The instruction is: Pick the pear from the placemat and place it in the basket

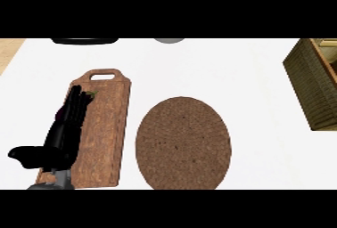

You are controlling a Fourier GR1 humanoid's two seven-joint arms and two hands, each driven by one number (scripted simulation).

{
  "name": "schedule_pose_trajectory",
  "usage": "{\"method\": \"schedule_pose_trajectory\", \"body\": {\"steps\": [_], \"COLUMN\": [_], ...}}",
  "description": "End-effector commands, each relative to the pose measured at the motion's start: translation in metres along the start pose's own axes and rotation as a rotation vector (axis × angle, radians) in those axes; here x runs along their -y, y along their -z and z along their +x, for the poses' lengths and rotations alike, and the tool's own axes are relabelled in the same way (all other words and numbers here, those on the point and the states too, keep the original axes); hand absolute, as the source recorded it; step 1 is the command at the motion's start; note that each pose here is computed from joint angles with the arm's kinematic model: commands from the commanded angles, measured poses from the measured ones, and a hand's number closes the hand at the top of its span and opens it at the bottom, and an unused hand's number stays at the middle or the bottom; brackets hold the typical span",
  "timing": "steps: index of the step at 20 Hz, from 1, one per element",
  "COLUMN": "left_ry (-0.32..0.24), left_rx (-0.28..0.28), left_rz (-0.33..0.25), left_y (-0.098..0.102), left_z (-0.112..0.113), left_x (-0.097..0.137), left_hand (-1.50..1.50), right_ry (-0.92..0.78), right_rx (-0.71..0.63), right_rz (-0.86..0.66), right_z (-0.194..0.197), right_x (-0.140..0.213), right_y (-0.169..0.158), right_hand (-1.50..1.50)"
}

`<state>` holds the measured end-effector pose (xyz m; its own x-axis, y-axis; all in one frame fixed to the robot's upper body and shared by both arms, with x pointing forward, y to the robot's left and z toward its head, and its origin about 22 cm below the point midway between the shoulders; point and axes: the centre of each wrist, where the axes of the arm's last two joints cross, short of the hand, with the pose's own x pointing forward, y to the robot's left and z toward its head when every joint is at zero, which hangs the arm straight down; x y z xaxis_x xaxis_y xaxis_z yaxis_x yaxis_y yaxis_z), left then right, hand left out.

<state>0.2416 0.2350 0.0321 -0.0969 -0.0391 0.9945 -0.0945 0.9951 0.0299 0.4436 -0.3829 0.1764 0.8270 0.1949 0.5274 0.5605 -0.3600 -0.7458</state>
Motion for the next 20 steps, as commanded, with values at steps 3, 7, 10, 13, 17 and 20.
{"method": "schedule_pose_trajectory", "body": {"steps": [3,7,10,13,17,20], "left_ry": [-0.010,0.001,0.005,0.019,0.017,0.025], "left_rx": [0.003,-0.035,-0.031,-0.021,-0.040,-0.065], "left_rz": [0.005,0.014,0.035,0.055,0.067,0.074], "left_y": [0.000,-0.006,-0.003,0.001,-0.007,-0.012], "left_z": [0.007,-0.006,-0.003,0.003,-0.009,-0.013], "left_x": [-0.001,-0.004,-0.007,-0.014,-0.015,-0.022], "left_hand": [0.00,0.00,0.00,0.00,0.00,0.00], "right_ry": [0.050,0.078,0.167,0.208,0.260,0.292], "right_rx": [-0.180,-0.198,-0.201,-0.192,-0.146,-0.120], "right_rz": [-0.095,-0.150,-0.146,-0.160,-0.129,-0.093], "right_z": [0.019,0.014,0.028,0.038,0.060,0.071], "right_x": [0.026,0.033,0.046,0.056,0.067,0.071], "right_y": [0.025,0.048,0.046,0.048,0.024,0.003], "right_hand": [-1.50,-1.50,-1.50,-1.50,-1.50,-1.50]}}
